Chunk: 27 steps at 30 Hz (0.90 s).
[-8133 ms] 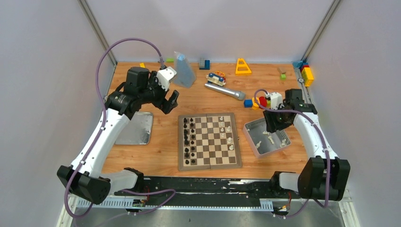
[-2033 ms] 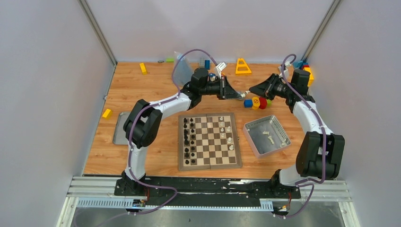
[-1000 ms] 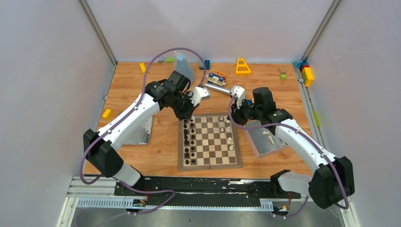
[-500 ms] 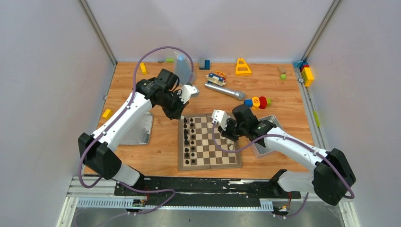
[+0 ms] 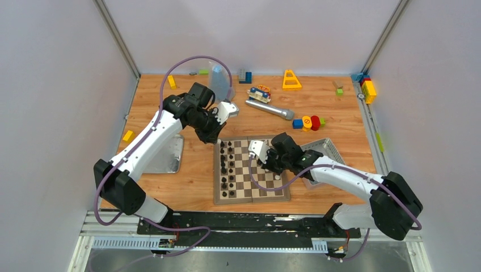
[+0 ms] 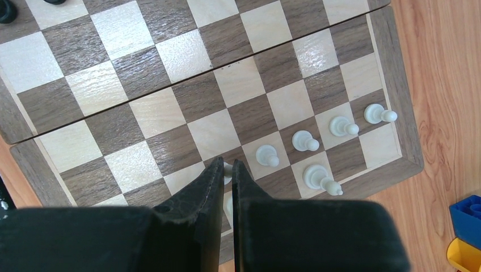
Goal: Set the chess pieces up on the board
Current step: Place the chess piece on the chessboard.
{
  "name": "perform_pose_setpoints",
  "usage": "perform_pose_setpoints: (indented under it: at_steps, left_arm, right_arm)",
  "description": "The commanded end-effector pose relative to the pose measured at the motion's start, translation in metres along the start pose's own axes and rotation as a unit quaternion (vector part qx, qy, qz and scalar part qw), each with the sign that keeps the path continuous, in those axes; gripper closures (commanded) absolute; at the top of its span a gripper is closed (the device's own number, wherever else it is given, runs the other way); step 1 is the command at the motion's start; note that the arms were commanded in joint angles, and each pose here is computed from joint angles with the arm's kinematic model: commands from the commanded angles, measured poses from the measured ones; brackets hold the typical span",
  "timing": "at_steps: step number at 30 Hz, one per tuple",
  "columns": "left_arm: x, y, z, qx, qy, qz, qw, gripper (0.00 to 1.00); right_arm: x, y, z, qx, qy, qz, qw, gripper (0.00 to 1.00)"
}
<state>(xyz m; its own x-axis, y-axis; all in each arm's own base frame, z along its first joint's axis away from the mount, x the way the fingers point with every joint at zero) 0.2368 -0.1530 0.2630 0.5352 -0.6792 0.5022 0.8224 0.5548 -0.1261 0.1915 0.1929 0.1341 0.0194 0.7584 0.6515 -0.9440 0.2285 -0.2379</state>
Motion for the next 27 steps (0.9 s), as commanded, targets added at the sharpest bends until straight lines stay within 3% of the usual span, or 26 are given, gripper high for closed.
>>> perform_pose_setpoints:
  at_steps: [1,27]
  left_arm:
    - [0.0035,-0.0033,0.0066,-0.01,-0.015,-0.006,1.0,0.92]
    - [0.0049,-0.0037,0.0051,-0.018,-0.015,-0.007,1.0,0.92]
  right_arm:
    - [0.0028,-0.0033,-0.0049,-0.019,-0.01,0.013,1.0,1.0]
    - [-0.0027,-0.0036,-0.011,-0.023,-0.003,0.019,1.0,1.0]
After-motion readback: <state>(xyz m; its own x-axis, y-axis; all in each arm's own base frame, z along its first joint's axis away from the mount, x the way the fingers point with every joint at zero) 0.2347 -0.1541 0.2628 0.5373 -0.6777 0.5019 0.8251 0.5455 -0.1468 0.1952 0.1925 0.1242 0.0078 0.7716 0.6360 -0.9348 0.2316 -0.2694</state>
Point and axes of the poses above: each gripper's point midway between its finger pads, its own z axis back along the fingers, its own y axis along the line the jaws close on, x = y × z, the point moved 8 cm from there along z, back along the fingers, and after that the axes turned 5 degrees about z, right-handed, at the moved point
